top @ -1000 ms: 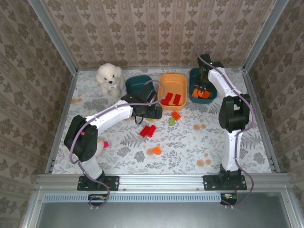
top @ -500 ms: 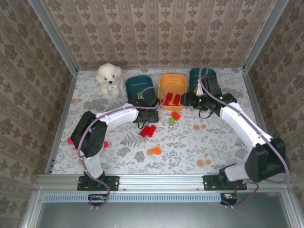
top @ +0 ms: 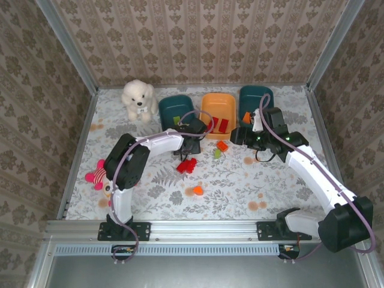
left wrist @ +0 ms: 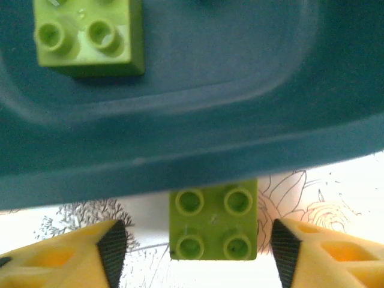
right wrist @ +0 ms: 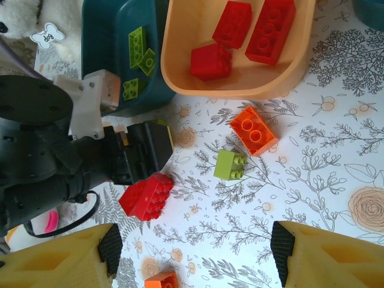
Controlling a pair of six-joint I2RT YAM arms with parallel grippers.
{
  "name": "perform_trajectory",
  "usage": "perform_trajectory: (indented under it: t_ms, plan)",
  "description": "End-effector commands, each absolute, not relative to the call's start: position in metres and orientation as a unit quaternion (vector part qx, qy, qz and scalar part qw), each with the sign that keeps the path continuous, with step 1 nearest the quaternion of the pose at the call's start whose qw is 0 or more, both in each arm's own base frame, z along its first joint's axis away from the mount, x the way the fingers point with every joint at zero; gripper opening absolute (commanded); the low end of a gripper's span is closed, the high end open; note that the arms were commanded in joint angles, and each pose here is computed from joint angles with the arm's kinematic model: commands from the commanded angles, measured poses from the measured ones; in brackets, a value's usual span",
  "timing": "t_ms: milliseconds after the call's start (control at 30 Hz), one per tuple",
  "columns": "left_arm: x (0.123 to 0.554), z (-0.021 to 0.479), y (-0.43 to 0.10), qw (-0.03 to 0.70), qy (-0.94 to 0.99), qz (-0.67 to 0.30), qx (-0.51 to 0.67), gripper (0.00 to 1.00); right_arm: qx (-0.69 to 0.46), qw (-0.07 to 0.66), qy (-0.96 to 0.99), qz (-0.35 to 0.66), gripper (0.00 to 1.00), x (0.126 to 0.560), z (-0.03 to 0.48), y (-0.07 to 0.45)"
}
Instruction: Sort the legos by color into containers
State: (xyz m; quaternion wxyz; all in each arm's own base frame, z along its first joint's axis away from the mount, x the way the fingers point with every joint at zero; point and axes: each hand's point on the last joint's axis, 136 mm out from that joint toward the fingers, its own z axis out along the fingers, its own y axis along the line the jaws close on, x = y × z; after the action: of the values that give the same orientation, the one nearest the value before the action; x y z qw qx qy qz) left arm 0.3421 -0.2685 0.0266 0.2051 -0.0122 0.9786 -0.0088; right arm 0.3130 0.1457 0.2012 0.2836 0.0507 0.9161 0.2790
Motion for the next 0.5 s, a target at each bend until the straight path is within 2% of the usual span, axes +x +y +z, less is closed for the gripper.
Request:
perform_trajectory:
  t_ms: [0, 233, 367, 467]
  plan:
    - [0.3484, 0.0252, -0.2752, 0.217, 0.976, 0.002, -0.016, 0.64, 0.047, 0.276, 0.916, 0.288, 0.69, 0.3095, 0.2086, 0.1488]
    - [0.3559, 0.0218, -0.2759, 0.226, 0.974, 0.014, -0.008, 0.56, 0.047, 0.268, 0.917, 0.291, 0.70, 0.3037, 0.2064, 0.1490]
    - [0.3574, 0.0216, -0.2747, 0.227, 0.974, 0.019, -0.003, 0.39, 0.047, 0.266, 0.917, 0.294, 0.70, 0.3040, 0.2068, 0.1507]
    - [0.3550, 0.0206, -0.2722, 0.225, 0.974, 0.025, -0.001, 0.35, 0.047, 0.264, 0.917, 0.296, 0.69, 0.3036, 0.2059, 0.1512]
